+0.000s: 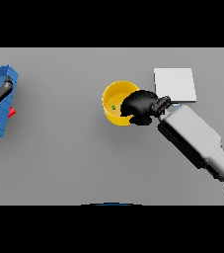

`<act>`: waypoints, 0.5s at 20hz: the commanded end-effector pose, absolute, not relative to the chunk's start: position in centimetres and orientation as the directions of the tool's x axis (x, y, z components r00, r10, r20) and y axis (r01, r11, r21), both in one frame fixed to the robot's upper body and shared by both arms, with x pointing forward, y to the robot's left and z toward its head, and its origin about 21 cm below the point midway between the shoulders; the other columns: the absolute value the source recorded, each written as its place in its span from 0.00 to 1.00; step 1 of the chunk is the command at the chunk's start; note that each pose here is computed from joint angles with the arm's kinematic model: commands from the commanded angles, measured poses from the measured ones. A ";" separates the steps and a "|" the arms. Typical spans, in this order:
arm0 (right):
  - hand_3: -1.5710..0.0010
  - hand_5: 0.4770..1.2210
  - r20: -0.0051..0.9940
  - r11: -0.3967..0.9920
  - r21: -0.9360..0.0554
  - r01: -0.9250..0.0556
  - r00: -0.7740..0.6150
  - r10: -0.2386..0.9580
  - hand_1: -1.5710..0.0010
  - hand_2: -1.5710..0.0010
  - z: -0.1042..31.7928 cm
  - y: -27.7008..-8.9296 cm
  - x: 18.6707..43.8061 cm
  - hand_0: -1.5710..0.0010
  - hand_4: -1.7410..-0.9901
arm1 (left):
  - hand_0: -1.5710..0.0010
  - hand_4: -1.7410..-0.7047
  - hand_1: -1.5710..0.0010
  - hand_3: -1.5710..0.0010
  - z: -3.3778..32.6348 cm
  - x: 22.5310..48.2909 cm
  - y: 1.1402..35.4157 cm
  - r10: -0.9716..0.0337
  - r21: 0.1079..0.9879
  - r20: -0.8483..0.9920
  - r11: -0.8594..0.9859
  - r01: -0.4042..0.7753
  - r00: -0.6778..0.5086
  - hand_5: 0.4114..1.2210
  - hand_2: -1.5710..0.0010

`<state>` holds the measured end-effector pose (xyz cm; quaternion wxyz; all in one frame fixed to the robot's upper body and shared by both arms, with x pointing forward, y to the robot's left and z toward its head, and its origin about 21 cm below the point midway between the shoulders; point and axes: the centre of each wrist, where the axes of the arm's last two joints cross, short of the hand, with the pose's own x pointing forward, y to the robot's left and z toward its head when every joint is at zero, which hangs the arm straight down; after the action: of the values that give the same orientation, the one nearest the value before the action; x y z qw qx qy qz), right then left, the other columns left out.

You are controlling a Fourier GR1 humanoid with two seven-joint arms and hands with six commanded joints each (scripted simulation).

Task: Pick up the red beaker and tilt it to pour out 1 green nut into yellow bowl. Pick up the yellow bowl and place it on the metallic measuring scale.

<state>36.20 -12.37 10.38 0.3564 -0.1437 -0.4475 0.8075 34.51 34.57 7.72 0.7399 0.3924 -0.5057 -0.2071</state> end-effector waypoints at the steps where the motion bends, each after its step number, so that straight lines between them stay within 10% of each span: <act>1: 0.20 1.00 0.080 -0.339 -0.834 -0.435 -0.703 0.707 0.00 0.10 10.9 -12.6 36.1 0.00 0.00 | 1.00 0.97 1.00 1.00 7.8 34.5 34.5 -0.707 0.791 0.587 0.605 -0.092 0.394 0.35 1.00; 10: 0.20 1.00 0.058 -0.245 -0.882 -0.402 -0.610 0.790 0.00 0.05 13.5 -18.0 38.8 0.00 0.00 | 1.00 0.96 1.00 1.00 8.3 34.4 34.6 -0.706 0.795 0.583 0.597 -0.106 0.402 0.37 1.00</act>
<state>38.76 -18.00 13.55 0.3921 -0.2071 -0.4724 0.7617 34.41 34.59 8.29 0.7357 0.4001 -0.5071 -0.2039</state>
